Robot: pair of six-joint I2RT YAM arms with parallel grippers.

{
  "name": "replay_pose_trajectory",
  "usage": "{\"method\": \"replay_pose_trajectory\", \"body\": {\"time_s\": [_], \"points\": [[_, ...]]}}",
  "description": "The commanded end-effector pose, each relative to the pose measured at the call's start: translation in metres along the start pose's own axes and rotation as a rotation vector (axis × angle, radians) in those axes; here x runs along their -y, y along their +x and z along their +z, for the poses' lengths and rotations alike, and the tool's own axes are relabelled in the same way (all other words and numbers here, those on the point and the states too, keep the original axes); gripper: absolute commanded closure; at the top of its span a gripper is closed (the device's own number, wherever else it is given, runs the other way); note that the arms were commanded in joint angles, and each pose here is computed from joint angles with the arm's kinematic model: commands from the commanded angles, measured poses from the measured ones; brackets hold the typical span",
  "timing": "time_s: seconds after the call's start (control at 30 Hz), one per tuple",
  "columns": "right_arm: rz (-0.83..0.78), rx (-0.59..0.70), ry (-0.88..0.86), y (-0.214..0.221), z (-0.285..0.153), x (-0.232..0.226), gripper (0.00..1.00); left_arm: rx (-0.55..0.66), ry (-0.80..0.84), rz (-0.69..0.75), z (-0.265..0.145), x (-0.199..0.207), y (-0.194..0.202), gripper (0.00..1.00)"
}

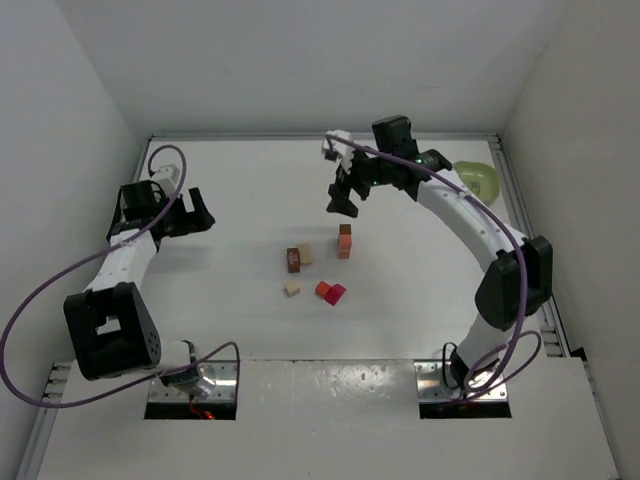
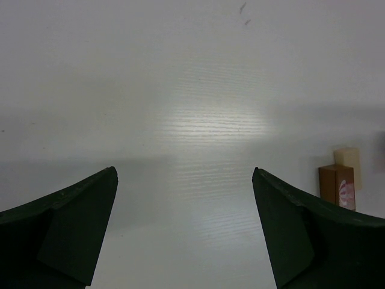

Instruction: Build the wood block tower

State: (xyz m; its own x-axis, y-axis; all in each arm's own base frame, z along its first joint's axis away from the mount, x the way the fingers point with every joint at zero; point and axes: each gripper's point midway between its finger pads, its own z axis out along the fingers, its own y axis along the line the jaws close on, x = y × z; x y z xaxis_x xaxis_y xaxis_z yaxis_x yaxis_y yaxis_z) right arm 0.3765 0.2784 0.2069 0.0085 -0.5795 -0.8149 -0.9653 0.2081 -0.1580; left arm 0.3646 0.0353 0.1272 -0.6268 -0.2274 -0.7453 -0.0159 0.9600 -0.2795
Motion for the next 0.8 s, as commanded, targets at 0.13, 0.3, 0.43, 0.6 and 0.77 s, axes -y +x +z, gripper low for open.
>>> {"method": "replay_pose_trajectory", "body": {"time_s": [0.13, 0.3, 0.43, 0.6, 0.77], "points": [[0.41, 0.06, 0.208, 0.014, -0.053, 0.038, 0.05, -0.021, 0.292, 0.397, -0.005, 0.082, -0.01, 0.0], [0.6, 0.022, 0.256, 0.072, -0.092, 0.031, 0.08, -0.058, 0.597, 0.723, -0.014, 0.14, 0.021, 0.06], [0.652, -0.025, 0.251, 0.102, -0.109, 0.013, 0.08, -0.08, 0.736, 0.927, -0.009, 0.168, 0.044, 0.14], [0.674, -0.068, 0.247, 0.115, -0.132, 0.005, 0.04, -0.154, 0.827, 1.128, 0.012, 0.189, 0.074, 0.17], [0.67, -0.108, 0.266, 0.127, -0.141, -0.003, 0.04, -0.179, 0.849, 1.206, 0.032, 0.204, 0.098, 0.16]]}}
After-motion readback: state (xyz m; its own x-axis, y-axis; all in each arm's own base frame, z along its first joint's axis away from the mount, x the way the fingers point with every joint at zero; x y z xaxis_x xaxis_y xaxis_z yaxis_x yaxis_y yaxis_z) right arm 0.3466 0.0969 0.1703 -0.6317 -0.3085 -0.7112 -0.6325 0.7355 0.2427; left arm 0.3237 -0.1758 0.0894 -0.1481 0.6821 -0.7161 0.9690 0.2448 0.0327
